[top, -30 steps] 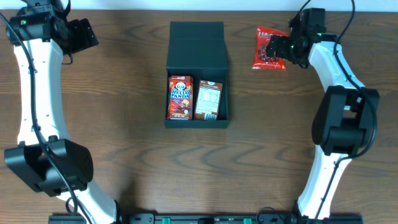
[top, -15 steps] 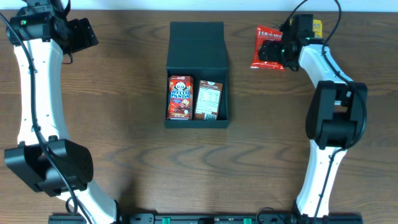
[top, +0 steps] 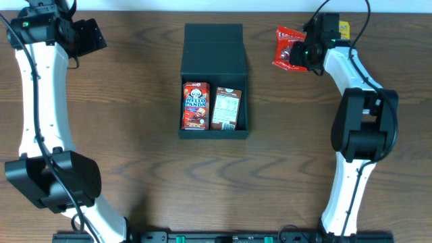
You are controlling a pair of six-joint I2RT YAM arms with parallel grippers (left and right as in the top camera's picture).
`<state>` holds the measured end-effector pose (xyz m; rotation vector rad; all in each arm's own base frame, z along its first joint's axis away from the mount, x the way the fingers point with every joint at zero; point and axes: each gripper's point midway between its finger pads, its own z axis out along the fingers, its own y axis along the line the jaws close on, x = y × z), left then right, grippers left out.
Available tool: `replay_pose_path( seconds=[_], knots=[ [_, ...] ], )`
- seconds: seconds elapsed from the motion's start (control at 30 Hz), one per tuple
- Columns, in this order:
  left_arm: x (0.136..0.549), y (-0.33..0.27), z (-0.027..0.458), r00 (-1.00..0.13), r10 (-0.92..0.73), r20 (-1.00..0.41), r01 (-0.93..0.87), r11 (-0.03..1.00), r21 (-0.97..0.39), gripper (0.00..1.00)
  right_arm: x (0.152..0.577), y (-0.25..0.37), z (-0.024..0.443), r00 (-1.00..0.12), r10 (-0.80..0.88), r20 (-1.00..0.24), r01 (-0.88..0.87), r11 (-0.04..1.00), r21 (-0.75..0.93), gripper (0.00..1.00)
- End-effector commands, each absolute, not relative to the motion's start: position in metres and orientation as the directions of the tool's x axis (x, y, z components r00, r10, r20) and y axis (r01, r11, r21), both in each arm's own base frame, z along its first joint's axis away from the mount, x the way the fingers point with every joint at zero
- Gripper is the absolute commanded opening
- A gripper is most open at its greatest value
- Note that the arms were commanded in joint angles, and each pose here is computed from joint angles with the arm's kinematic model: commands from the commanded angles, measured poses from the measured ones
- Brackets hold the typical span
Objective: Pack container
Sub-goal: 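Lift the red Hacks bag with the right gripper, then carry the red Hacks bag left and lower it into the green box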
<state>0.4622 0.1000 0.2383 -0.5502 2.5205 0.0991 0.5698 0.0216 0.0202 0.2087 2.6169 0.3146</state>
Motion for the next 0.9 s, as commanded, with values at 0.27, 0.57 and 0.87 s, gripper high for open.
replay_pose_path(
  seconds=[0.27,0.57,0.87],
  knots=[
    [0.463,0.105,0.246,-0.748,-0.368,-0.553,-0.419,0.907,-0.037,0.95,0.561,0.037,0.051,-0.912,0.183,-0.368,0.074,0.954,0.292,0.02],
    [0.465,0.105,0.247,-0.742,-0.367,-0.561,-0.419,0.907,-0.039,0.95,0.547,0.079,0.153,-0.900,0.023,-0.435,-0.090,0.967,0.237,0.02],
    [0.466,0.106,0.248,-0.739,-0.366,-0.565,-0.418,0.907,-0.041,0.95,0.511,0.103,0.220,-0.873,-0.025,-0.487,-0.139,0.970,0.199,0.02]
  ],
)
